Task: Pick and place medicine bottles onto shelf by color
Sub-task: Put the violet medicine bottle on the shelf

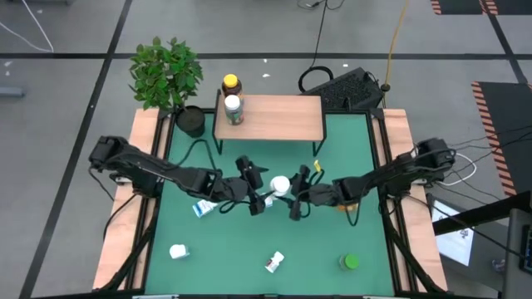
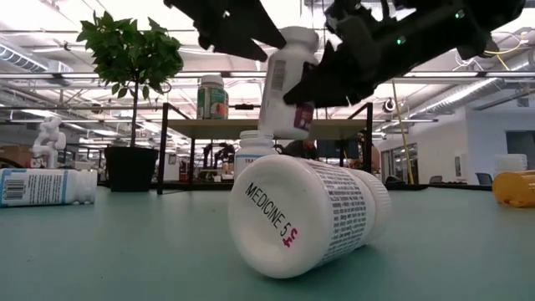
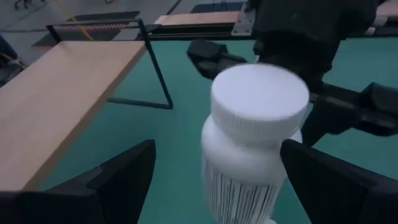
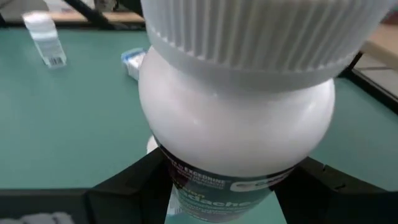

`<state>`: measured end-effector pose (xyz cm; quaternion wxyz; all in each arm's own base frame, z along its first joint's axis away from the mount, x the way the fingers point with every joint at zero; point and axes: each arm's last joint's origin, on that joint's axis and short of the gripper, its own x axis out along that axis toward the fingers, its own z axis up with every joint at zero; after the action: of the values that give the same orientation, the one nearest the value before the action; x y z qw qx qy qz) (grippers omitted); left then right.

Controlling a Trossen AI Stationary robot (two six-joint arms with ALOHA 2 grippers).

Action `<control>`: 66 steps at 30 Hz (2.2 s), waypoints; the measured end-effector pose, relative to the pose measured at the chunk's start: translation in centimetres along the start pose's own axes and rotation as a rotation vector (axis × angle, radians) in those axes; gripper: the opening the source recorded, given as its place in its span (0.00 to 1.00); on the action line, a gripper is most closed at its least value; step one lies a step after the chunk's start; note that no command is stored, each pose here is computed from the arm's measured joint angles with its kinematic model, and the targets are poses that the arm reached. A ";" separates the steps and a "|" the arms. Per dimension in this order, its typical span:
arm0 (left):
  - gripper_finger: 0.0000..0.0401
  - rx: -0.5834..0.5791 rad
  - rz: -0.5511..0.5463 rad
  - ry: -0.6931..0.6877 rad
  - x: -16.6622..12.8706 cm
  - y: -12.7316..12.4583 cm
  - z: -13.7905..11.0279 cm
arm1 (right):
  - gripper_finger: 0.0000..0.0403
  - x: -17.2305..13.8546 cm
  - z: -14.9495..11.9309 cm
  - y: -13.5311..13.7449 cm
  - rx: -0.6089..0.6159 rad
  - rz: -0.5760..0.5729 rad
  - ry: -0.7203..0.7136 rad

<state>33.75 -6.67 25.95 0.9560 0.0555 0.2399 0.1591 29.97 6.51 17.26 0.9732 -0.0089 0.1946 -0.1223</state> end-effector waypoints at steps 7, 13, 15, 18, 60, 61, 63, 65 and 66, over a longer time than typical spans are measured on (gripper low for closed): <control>0.87 0.040 -0.038 -0.045 1.7 -0.4 -0.1 | 0.56 0.9 0.0 0.4 -0.031 -0.026 0.029; 0.87 0.021 -0.077 -0.070 2.3 -0.4 -0.1 | 0.56 0.9 -0.2 0.4 -0.029 -0.028 0.039; 0.87 0.006 -0.079 -0.092 2.2 -0.4 0.2 | 0.56 0.9 -0.2 0.4 -0.027 -0.028 0.038; 0.86 -0.006 -0.078 -0.096 2.2 -0.3 0.3 | 0.56 0.9 -0.2 0.4 -0.027 -0.029 0.037; 0.61 -0.111 0.226 -0.077 -9.3 11.9 3.6 | 0.86 -8.2 -0.4 -4.3 0.170 -0.006 -0.267; 0.62 -0.125 0.248 -0.082 -9.2 12.5 3.6 | 0.86 -8.3 -0.6 -4.5 0.180 -0.003 -0.283; 0.63 -0.144 0.291 -0.061 -8.9 13.6 3.4 | 0.86 -8.6 -0.7 -4.6 0.197 0.002 -0.312; 0.63 -0.163 0.329 -0.046 -8.3 14.5 3.2 | 0.86 -8.7 -0.8 -4.7 0.201 0.006 -0.320; 0.63 -0.171 0.346 -0.039 -8.0 14.9 3.1 | 0.86 -8.7 -0.9 -4.7 0.200 0.006 -0.318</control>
<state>24.44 4.69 34.94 0.9201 0.0176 0.1939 0.3399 20.76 4.09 20.04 0.9881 0.0694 0.0251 -0.1353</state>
